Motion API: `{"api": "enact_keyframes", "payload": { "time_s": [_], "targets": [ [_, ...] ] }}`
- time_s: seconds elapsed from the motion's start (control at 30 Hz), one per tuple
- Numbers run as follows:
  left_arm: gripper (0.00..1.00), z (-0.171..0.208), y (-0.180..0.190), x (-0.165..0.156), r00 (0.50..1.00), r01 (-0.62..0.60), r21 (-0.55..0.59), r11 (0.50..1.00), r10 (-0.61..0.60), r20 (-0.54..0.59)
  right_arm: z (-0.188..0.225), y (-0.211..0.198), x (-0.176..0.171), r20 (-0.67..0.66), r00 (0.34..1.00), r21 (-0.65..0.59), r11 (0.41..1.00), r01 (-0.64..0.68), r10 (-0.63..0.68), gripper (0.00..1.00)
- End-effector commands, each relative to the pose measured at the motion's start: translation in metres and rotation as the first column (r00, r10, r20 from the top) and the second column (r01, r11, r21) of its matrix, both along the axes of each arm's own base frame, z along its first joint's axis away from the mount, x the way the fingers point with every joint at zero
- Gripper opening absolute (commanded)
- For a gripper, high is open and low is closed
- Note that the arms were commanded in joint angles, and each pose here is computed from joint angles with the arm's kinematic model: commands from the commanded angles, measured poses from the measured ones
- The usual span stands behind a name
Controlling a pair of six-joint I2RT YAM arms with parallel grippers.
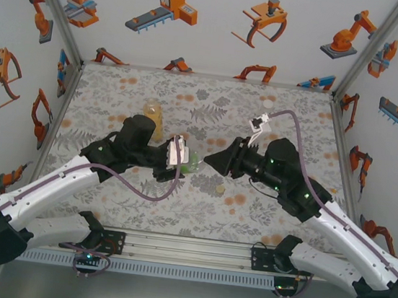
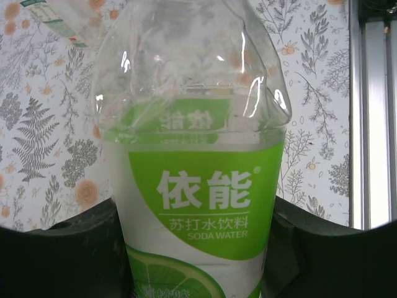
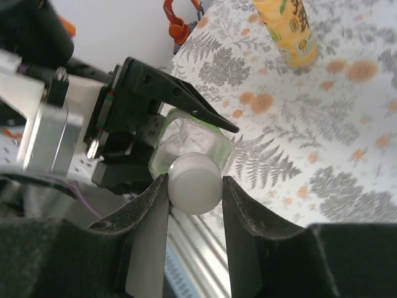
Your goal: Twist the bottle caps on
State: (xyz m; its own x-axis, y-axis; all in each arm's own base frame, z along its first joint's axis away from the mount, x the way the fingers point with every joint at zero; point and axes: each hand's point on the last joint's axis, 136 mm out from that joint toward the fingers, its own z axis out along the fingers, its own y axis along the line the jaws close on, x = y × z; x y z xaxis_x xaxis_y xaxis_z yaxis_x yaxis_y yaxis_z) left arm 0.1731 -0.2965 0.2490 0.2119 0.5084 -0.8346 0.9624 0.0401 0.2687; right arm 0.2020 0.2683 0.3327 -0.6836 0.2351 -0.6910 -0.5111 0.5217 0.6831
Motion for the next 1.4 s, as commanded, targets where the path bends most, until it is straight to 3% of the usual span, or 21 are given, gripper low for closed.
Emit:
{"api": "enact_keyframes", "payload": {
  "time_s": [0.0,0.6,0.77,1.1,1.37],
  "targets": [
    [0.0,0.014,-0.001,0.003,0.998,-0.009,-0.046,0.999,0.011,0.054,-0.019,-0.013,0.015,-0.32,0.93,0.069,0.974,0.216,-0.183,0.0],
    [0.0,0.014,0.004,0.02,0.99,-0.11,-0.029,0.994,0.112,0.082,-0.025,-0.009,0.021,-0.396,0.899,0.092,0.966,0.242,-0.187,0.0],
    [0.0,0.014,0.001,0.012,0.995,-0.061,-0.04,0.997,0.064,0.07,-0.027,-0.004,0.023,-0.388,0.906,0.096,0.97,0.221,-0.168,0.0],
    [0.0,0.014,0.002,0.015,0.994,-0.077,-0.037,0.996,0.079,0.079,-0.029,-0.005,0.025,-0.382,0.907,0.089,0.97,0.225,-0.175,0.0],
    [0.03,0.014,0.011,0.033,0.971,-0.194,-0.015,0.981,0.194,0.139,-0.037,-0.001,0.03,-0.428,0.885,0.109,0.962,0.251,-0.183,0.0]
  ]
}}
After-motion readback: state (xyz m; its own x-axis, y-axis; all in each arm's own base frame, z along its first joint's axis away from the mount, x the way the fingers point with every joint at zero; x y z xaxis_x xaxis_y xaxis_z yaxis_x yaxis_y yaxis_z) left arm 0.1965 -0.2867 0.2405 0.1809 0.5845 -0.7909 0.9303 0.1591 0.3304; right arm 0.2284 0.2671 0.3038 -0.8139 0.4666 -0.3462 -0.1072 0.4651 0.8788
